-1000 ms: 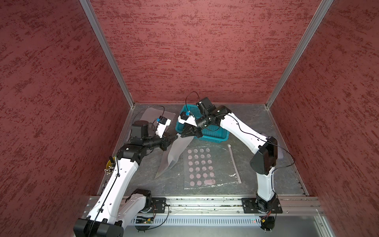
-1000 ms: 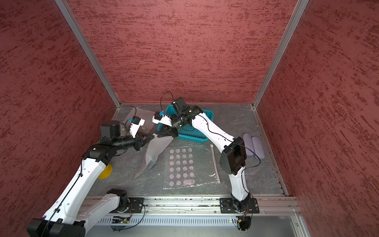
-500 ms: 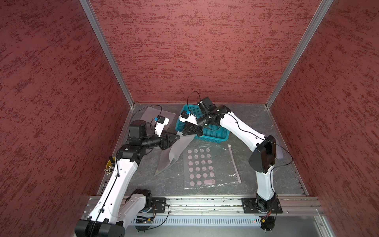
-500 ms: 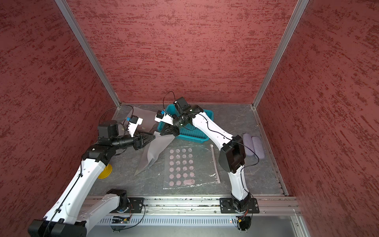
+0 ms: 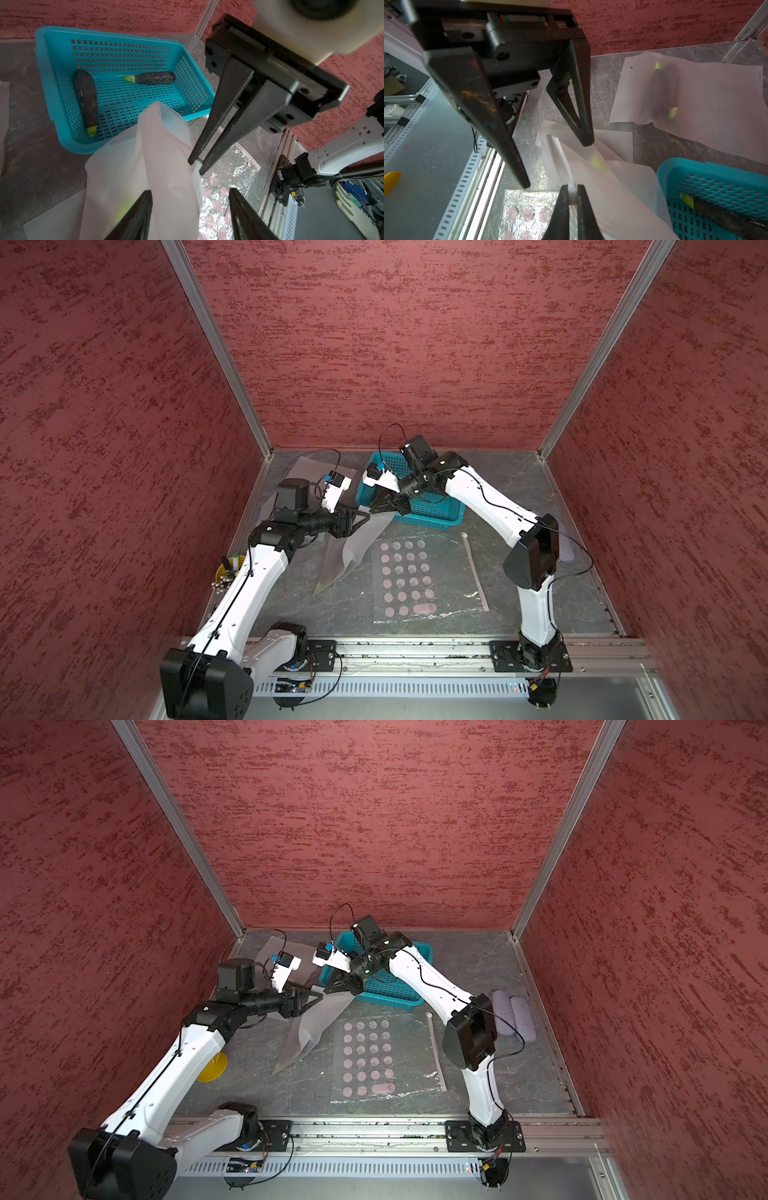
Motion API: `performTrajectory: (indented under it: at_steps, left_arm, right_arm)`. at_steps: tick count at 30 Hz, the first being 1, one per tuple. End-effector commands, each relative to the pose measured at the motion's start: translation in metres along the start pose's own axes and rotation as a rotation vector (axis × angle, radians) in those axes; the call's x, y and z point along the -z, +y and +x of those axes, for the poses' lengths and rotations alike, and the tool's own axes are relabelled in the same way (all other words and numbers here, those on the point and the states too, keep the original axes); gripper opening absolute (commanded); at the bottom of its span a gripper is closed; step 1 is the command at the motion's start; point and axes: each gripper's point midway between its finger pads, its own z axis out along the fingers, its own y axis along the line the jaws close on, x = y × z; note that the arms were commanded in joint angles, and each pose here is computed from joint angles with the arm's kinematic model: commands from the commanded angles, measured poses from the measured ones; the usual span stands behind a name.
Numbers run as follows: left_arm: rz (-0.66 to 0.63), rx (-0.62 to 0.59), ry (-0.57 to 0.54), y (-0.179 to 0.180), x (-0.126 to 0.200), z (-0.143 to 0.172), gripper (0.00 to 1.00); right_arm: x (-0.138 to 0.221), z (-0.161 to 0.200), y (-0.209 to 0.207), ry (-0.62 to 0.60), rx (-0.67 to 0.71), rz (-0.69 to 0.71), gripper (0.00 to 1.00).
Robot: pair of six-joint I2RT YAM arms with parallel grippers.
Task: Place the eggplant in a zip-top bag and seal the zipper
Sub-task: Zip the zipper on the zipper food storage bag.
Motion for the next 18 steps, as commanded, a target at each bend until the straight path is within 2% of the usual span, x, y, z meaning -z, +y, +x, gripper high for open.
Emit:
performTrajectory:
  at_steps: [1,4,7,12,18]
  left_arm:
    - [0.025,-0.058,-0.058,-0.009,0.001,-0.025,0.53]
    - [0.045,-0.063,-0.038,-0.013,-0.003,-0.024,0.42]
    - [0.040,-0.057,-0.021,-0.011,-0.005,-0.020,0.23]
    - [0.032,-0.057,-0.013,-0.011,-0.005,-0.016,0.01]
    - [0.010,-0.096,-0.048,-0.016,0.007,-0.024,0.00]
  right_arm:
    - [0.002,-0.005,0.002,-0.001,0.001,-0.003,0.07]
    - [0.002,-0.004,0.001,0.002,0.001,0.001,0.07]
    - [0.002,-0.004,0.002,0.000,0.007,0.000,0.07]
    - [0.001,-0.003,0.000,0.005,0.004,0.004,0.07]
    - [-0.001,0.001,-0.003,0.014,-0.008,0.004,0.07]
